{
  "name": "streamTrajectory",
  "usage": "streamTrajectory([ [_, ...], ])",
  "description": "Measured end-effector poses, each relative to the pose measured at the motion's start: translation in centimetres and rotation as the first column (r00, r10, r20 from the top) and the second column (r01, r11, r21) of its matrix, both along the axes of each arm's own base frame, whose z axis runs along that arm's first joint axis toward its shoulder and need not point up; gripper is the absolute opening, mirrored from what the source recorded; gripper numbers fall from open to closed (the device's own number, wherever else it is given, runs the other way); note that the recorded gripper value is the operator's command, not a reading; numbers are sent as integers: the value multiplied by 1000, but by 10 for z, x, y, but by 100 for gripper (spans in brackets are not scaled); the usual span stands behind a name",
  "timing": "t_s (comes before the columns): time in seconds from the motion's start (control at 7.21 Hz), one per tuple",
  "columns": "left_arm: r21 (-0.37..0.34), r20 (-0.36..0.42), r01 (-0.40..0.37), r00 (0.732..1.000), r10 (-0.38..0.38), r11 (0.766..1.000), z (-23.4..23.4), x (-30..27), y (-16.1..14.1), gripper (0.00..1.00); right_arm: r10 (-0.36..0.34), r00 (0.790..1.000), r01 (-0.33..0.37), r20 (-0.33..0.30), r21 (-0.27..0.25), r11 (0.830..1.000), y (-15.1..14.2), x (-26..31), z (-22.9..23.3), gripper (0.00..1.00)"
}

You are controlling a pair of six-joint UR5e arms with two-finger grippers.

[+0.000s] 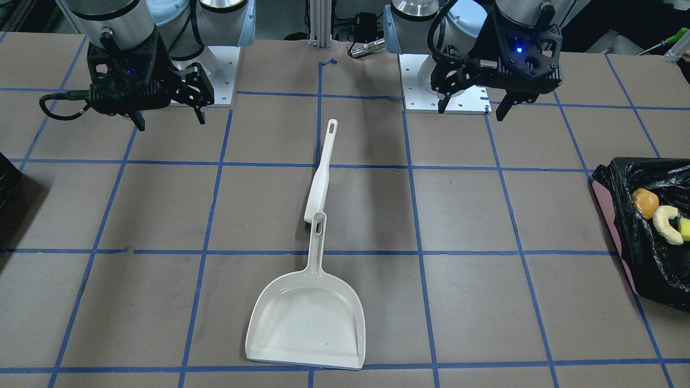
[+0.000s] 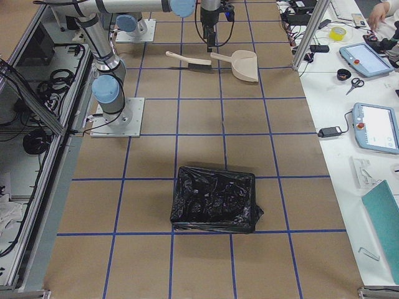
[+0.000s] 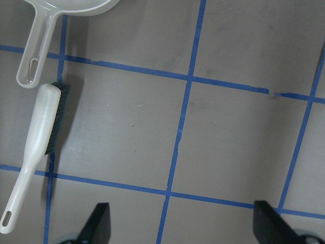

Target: Sweep and dump trash in nearest bin

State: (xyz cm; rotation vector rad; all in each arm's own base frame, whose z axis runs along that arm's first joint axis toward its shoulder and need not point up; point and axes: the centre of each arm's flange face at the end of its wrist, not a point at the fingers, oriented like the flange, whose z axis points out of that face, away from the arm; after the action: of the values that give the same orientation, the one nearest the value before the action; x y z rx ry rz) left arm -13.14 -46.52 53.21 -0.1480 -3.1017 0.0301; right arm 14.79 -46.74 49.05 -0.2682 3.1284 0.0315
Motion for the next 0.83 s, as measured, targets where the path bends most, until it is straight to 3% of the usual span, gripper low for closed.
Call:
streamTrajectory([
  [0.83, -2, 4, 4, 1000, -4, 1000, 2, 0, 3, 100, 2, 1000, -2, 8, -2, 1000, 0, 1, 1, 100],
])
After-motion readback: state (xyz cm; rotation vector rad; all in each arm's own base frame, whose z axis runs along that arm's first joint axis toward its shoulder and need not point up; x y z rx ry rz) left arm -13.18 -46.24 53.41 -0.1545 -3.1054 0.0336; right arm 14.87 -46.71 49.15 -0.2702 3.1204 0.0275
